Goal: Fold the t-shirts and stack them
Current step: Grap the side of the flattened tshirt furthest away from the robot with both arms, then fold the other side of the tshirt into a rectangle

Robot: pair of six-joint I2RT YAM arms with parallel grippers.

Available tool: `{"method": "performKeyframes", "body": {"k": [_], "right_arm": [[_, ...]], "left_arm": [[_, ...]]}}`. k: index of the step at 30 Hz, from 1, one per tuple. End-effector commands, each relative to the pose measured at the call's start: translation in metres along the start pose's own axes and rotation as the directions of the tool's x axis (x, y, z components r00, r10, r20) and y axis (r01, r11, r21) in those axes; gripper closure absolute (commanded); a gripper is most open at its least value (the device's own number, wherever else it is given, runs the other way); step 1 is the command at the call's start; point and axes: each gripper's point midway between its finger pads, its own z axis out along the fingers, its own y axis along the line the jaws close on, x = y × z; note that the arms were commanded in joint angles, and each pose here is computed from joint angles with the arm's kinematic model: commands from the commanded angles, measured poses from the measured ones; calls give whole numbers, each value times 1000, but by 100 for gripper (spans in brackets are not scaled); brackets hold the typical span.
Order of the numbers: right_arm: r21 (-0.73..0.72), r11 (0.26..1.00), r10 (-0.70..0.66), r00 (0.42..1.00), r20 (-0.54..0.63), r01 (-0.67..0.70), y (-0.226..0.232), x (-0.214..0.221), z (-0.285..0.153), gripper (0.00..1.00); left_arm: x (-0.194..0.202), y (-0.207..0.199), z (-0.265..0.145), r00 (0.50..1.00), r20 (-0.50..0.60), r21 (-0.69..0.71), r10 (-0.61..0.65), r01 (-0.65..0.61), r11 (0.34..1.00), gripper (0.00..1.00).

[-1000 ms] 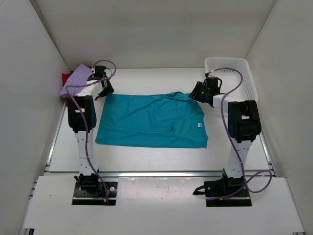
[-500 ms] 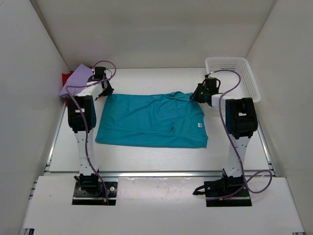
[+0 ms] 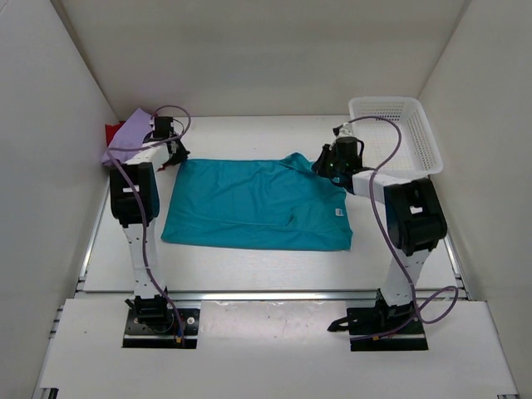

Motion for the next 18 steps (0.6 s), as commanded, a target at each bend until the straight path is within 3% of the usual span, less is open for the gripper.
{"method": "performKeyframes", "body": {"k": [1, 18], "right_arm": [[-42, 998, -34, 988, 149, 40, 15, -36, -30, 100], [-63, 998, -19, 987, 157, 29, 16, -20, -97, 100]], "left_arm": [[-17, 0, -26, 998, 50, 38, -42, 40, 998, 100], [-33, -9, -97, 981, 146, 187, -128, 99, 977, 100]]}}
